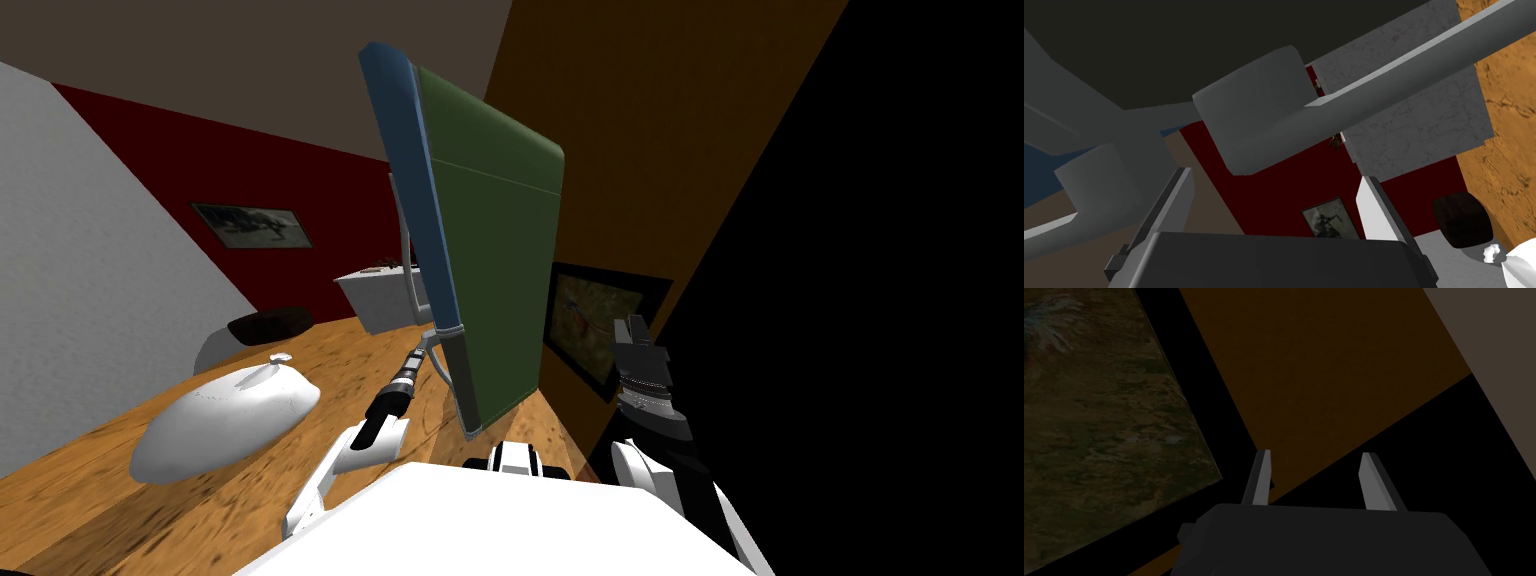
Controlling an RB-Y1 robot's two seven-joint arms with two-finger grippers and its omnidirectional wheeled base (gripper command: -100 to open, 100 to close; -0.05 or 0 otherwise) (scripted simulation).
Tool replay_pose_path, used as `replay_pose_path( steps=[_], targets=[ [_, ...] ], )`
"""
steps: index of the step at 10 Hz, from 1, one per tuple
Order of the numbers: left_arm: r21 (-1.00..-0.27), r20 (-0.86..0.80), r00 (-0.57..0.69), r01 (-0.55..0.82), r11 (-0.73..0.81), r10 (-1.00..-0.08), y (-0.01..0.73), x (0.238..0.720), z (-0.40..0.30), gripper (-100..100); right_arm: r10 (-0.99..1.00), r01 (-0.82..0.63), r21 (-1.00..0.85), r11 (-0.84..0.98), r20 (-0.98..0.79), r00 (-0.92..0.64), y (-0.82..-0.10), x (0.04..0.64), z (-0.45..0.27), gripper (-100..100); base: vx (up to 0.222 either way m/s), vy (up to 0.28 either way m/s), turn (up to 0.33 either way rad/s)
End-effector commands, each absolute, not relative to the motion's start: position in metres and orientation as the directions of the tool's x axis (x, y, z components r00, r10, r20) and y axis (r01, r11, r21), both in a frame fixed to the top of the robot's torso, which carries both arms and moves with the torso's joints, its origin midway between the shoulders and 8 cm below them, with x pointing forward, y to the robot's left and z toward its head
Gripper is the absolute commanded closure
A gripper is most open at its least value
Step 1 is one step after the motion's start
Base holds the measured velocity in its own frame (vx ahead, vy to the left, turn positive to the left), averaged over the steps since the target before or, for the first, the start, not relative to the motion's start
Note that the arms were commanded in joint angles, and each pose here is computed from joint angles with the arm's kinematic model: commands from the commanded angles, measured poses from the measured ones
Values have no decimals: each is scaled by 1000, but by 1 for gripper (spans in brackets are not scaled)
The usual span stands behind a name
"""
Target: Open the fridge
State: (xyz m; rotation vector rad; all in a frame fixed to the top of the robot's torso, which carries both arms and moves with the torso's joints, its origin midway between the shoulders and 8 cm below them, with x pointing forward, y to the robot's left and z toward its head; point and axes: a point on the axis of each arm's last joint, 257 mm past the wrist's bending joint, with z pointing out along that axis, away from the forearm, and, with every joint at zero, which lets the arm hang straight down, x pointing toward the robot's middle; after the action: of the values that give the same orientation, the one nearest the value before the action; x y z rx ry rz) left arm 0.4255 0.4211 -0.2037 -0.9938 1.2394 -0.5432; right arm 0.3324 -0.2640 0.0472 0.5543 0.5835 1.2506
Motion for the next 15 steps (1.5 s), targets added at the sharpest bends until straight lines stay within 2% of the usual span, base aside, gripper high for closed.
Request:
replay_pose_path(
  steps=[1,2,3,8,15],
  targets=[
    [-849,-529,285,-170,501,-799,424,424,-196,-100,972,-704,674,225,-104,211,-264,332,47,0,96,13,-54],
    [-851,-526,283,-166,499,-802,423,424,-200,-100,972,-704,674,225,-104,211,-264,332,47,0,60,15,-15],
    [-850,-526,283,-167,499,-802,424,424,-200,100,972,-704,674,225,-104,211,-264,332,47,0,9,4,4],
    [-850,-526,228,-120,512,-819,406,436,-194,100,972,-704,674,225,-104,211,-264,332,47,0,-81,220,-71],
    [-849,-527,147,-69,523,-837,382,447,-191,100,972,-704,674,225,-105,211,-264,332,47,0,-125,310,-96]
  ],
)
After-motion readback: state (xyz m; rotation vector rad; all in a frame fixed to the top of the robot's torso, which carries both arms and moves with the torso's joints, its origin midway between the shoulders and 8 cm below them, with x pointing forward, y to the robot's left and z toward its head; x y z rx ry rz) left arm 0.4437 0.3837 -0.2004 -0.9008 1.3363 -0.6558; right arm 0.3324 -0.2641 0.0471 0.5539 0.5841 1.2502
